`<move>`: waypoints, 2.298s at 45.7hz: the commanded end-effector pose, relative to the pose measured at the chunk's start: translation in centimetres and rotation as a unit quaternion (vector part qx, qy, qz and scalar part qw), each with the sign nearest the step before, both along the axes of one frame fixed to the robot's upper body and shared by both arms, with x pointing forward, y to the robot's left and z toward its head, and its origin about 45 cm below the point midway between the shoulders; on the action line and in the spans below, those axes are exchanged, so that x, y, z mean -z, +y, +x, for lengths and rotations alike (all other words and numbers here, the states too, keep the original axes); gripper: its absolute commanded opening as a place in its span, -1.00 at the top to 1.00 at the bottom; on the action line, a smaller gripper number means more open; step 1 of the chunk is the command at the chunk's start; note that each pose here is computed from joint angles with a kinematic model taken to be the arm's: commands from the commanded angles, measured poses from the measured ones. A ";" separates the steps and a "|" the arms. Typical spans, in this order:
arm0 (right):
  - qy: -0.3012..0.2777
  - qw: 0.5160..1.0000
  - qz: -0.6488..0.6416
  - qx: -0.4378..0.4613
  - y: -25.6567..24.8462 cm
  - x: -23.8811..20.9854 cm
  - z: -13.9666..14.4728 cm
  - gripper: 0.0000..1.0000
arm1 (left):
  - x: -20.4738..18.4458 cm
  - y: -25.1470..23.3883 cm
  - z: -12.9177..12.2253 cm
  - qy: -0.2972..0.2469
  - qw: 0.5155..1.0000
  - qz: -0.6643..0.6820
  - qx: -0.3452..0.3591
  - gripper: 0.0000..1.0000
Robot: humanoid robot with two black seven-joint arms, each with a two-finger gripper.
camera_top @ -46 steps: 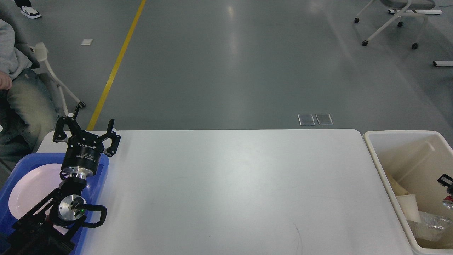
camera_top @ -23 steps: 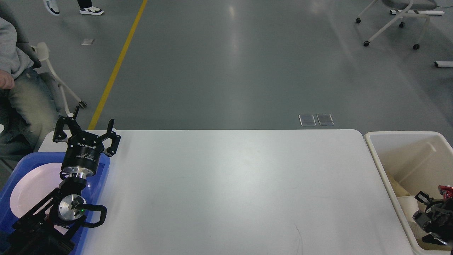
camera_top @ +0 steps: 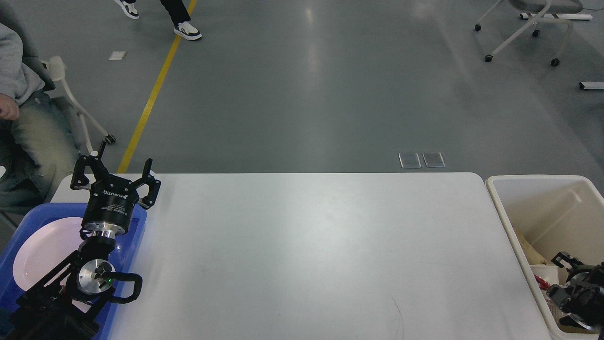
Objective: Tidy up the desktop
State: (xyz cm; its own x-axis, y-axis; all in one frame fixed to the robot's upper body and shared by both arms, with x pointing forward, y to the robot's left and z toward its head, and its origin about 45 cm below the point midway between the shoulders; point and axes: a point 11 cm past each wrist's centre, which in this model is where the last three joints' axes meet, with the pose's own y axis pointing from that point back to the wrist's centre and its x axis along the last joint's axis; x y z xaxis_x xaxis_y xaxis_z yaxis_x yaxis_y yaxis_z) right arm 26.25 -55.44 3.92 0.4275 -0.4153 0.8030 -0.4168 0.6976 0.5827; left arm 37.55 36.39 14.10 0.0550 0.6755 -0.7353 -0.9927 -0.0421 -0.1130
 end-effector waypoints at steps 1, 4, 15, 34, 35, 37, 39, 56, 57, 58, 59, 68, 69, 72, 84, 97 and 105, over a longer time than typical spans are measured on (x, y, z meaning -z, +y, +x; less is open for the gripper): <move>-0.004 1.000 -0.003 0.001 -0.3 -0.4 0.2 -1.00 | 0.0 0.0 0.0 0.000 1.000 0.000 0.000 -0.93; -0.010 1.000 -0.002 0.005 -0.6 -0.8 0.4 -1.00 | 0.0 0.0 0.0 0.000 1.000 0.000 0.000 -0.93; -0.157 0.981 0.059 0.095 -2.4 -6.3 5.1 -1.00 | 0.0 0.0 0.0 0.000 1.000 0.000 0.000 -0.93; -0.399 0.832 0.352 0.155 5.9 -17.3 18.3 -1.00 | 0.0 0.0 0.0 0.000 1.000 0.000 0.000 -0.93; -0.404 0.821 0.375 0.150 7.0 -17.7 18.8 -1.00 | 0.0 0.0 0.0 0.000 1.000 0.000 0.000 -0.93; -0.421 0.789 0.422 0.150 8.8 -18.9 19.9 -1.00 | 0.0 0.0 0.0 0.000 1.000 0.000 0.000 -0.93; -0.439 0.751 0.468 0.154 10.3 -20.2 20.7 -1.00 | 0.0 0.0 0.0 0.000 1.000 0.000 0.000 -0.93; -0.479 0.597 0.628 0.145 17.1 -14.7 18.1 -1.00 | 0.0 0.0 0.0 -0.001 1.000 0.000 -0.001 -0.93; -0.488 0.578 0.639 0.138 17.2 -14.5 17.7 -1.00 | 0.0 0.0 0.0 0.000 1.000 0.000 0.000 -0.93; -0.498 0.558 0.651 0.130 17.3 -14.5 17.4 -1.00 | 0.0 0.0 0.0 0.000 1.000 0.000 0.000 -0.93; -0.507 0.542 0.659 0.124 17.2 -14.3 17.1 -1.00 | 0.0 0.0 0.0 0.000 1.000 0.000 0.000 -0.93; -0.507 0.493 0.698 0.113 18.1 -10.1 13.3 -1.00 | 0.0 0.0 0.0 0.000 1.000 0.000 0.000 -0.93; -0.506 0.497 0.696 0.113 18.4 -9.5 12.9 -1.00 | 0.0 0.0 0.0 0.000 1.000 0.000 0.000 -0.93; -0.514 0.499 0.690 0.105 19.3 -8.7 12.3 -1.00 | 0.0 0.0 0.0 0.000 1.000 0.000 0.000 -0.93; -0.571 0.469 0.665 0.109 18.3 -8.4 11.2 -1.00 | 0.0 0.0 0.0 0.000 1.000 0.000 0.000 -0.93; -0.549 0.427 0.714 0.084 18.9 -8.5 10.4 -1.00 | 0.0 0.0 0.0 0.000 1.000 0.000 0.000 -0.93; -0.548 0.431 0.712 0.088 18.9 -8.1 10.3 -1.00 | 0.0 0.0 0.0 0.000 1.000 0.000 0.000 -0.93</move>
State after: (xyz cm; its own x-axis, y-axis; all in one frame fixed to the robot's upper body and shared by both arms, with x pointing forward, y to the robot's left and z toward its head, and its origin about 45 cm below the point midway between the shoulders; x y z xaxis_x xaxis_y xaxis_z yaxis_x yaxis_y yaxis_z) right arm 36.58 -36.57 12.25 -0.0193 -0.7686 -0.6395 -0.9993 0.0359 -0.0129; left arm 37.55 36.40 14.10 0.0550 0.6755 -0.7353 -0.9927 -0.0422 -0.1130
